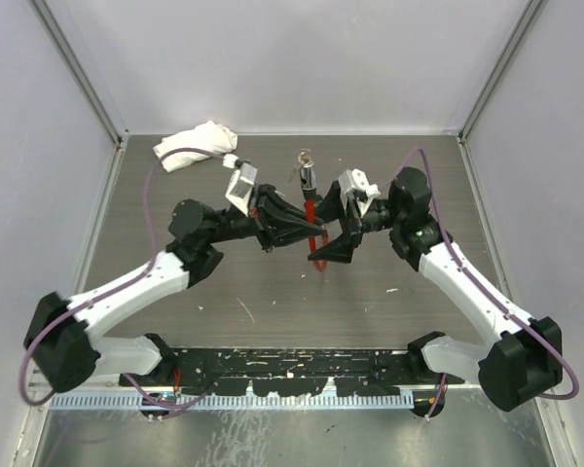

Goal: Lock with the key
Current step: Adjust the lock.

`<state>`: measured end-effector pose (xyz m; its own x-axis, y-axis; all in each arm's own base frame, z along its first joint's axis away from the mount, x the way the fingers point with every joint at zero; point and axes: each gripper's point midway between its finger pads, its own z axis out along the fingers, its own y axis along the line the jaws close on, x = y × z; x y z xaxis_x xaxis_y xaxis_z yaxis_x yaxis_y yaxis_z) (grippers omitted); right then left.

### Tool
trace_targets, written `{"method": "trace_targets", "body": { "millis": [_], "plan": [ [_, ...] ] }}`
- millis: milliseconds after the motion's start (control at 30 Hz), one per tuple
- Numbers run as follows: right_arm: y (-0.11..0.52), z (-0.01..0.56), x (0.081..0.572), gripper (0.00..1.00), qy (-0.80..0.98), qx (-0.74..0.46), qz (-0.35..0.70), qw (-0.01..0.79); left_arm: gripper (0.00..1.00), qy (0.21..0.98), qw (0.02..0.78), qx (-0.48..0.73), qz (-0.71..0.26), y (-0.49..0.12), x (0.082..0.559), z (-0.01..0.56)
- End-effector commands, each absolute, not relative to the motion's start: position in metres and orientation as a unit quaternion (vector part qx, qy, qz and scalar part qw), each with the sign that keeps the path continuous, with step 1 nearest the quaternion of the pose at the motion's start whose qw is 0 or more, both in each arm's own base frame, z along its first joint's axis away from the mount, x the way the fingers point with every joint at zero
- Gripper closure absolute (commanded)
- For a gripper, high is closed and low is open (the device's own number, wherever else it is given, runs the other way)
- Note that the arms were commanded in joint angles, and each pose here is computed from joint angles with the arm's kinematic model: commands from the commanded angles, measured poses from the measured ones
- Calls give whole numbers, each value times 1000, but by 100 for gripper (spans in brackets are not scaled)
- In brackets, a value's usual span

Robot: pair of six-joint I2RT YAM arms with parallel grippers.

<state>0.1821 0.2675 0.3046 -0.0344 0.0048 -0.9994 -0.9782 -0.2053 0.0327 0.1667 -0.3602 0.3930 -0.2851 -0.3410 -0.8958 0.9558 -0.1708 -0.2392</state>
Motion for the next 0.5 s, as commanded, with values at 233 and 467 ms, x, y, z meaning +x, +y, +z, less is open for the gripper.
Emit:
{"method": "trace_targets", "body": {
  "millis": [233, 467],
  "plan": [
    [266, 385, 218, 14, 463, -559, 446, 523, 100, 515, 675, 291, -440, -276, 199, 487],
    [264, 398, 241, 14, 504, -530, 402, 550, 100, 635, 683, 271, -240, -238, 252, 483]
  ]
}}
